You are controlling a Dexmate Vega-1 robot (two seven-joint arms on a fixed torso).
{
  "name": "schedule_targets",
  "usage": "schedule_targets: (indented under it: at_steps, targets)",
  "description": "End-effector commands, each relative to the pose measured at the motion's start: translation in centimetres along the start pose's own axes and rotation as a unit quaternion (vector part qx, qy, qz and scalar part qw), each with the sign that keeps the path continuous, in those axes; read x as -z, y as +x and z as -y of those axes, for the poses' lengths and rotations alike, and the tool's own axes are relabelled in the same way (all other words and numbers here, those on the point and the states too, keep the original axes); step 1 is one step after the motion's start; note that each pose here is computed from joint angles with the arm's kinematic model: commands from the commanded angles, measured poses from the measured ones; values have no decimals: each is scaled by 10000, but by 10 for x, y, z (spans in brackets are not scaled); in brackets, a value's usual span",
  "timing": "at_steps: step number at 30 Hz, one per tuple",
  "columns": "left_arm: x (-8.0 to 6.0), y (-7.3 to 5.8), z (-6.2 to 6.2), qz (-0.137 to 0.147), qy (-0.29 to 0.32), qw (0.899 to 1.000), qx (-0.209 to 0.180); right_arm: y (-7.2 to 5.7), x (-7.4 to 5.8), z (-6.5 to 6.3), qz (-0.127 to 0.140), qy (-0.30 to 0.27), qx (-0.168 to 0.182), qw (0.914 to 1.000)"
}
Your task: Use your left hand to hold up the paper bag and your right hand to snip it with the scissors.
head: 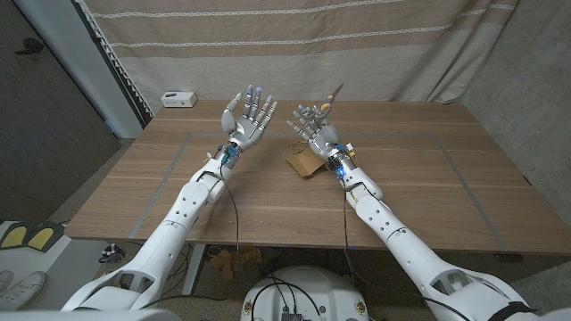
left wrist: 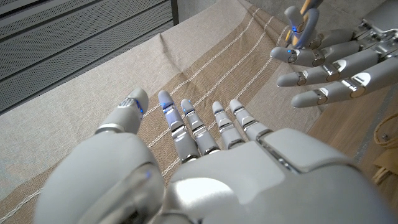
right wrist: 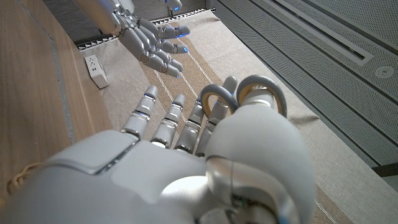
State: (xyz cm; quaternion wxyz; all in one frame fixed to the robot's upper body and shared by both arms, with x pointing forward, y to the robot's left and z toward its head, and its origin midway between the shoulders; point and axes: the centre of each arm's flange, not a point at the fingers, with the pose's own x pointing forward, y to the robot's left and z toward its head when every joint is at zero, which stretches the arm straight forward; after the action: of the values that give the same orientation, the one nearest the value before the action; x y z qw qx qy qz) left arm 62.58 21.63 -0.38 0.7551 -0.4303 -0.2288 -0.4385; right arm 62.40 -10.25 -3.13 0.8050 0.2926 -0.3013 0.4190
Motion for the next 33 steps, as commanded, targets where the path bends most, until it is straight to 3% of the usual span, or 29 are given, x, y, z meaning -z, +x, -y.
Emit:
schedule_targets:
  at_steps: [1, 19, 33]
  targets:
    - [1, -2, -1, -1, 9, 10000, -3, 1, -1, 2, -113, -201, -147, 9996]
    - [-6, -5, -3, 44, 53, 10000, -4, 3, 4, 8, -52, -244, -94, 9996]
    - [-10, -7, -4, 49, 80, 10000, 19, 3, 3, 16, -101, -439, 153, 9989]
